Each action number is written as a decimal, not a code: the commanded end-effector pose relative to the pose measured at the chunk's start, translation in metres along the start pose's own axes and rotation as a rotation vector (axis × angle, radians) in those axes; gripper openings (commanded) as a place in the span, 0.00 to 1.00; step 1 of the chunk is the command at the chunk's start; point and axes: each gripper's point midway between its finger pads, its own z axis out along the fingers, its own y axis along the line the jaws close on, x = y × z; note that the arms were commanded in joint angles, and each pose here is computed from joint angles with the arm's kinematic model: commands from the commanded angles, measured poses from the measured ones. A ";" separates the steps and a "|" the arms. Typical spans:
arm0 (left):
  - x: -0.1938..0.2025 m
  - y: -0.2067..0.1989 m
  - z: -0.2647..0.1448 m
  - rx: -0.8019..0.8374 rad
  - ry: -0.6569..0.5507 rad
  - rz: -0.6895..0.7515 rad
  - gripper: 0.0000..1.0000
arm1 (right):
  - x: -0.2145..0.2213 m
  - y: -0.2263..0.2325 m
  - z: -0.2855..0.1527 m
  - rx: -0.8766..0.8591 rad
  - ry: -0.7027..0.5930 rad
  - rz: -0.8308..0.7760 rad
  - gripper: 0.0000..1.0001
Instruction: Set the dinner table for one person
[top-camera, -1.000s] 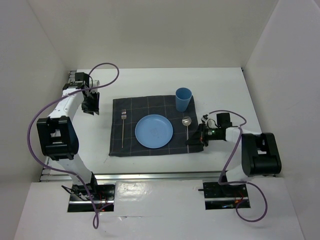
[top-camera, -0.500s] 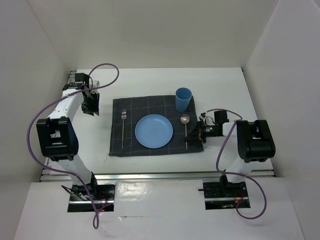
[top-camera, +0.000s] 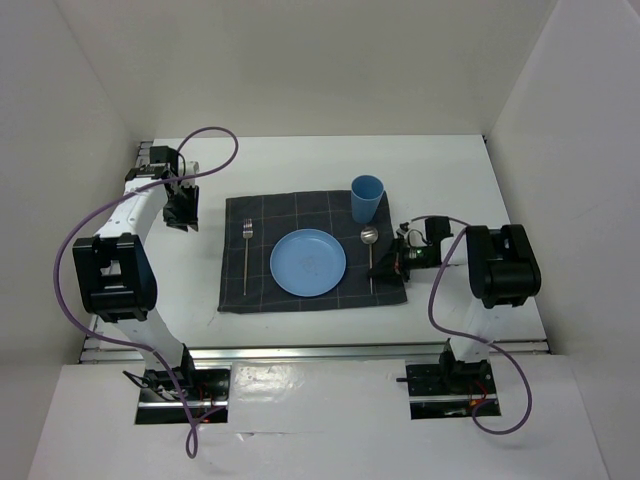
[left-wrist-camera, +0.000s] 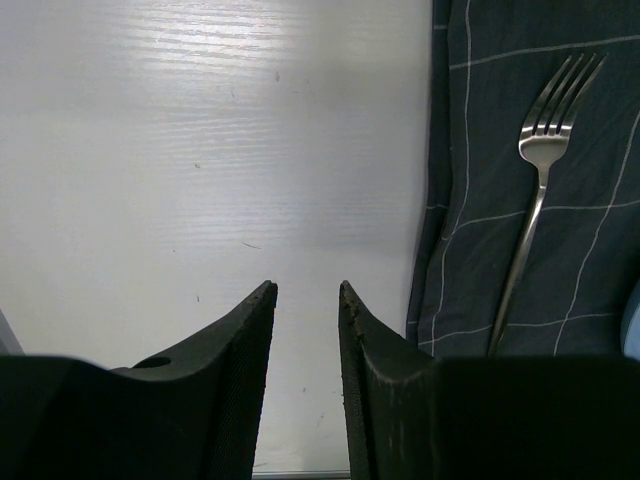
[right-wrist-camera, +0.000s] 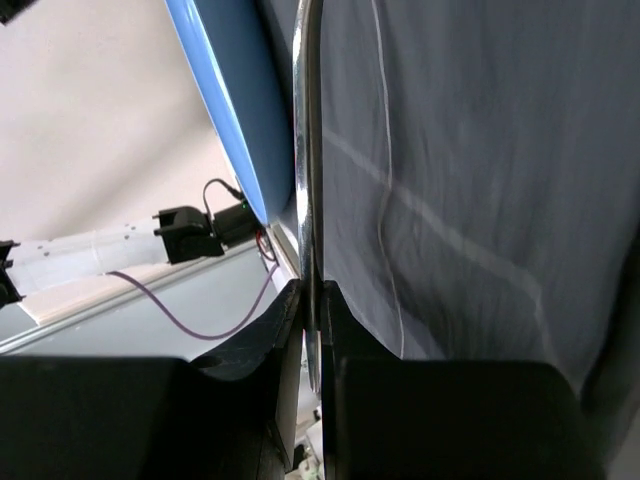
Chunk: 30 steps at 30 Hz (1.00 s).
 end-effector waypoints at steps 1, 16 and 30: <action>-0.007 -0.005 -0.009 0.024 -0.036 0.014 0.39 | -0.026 0.008 0.002 -0.022 -0.020 -0.077 0.13; -0.006 -0.003 -0.008 0.015 -0.034 0.014 0.39 | -0.034 0.004 0.007 -0.023 0.016 -0.065 0.15; -0.001 -0.005 -0.003 0.026 -0.015 0.013 0.39 | -0.014 -0.011 0.005 0.027 0.035 -0.013 0.34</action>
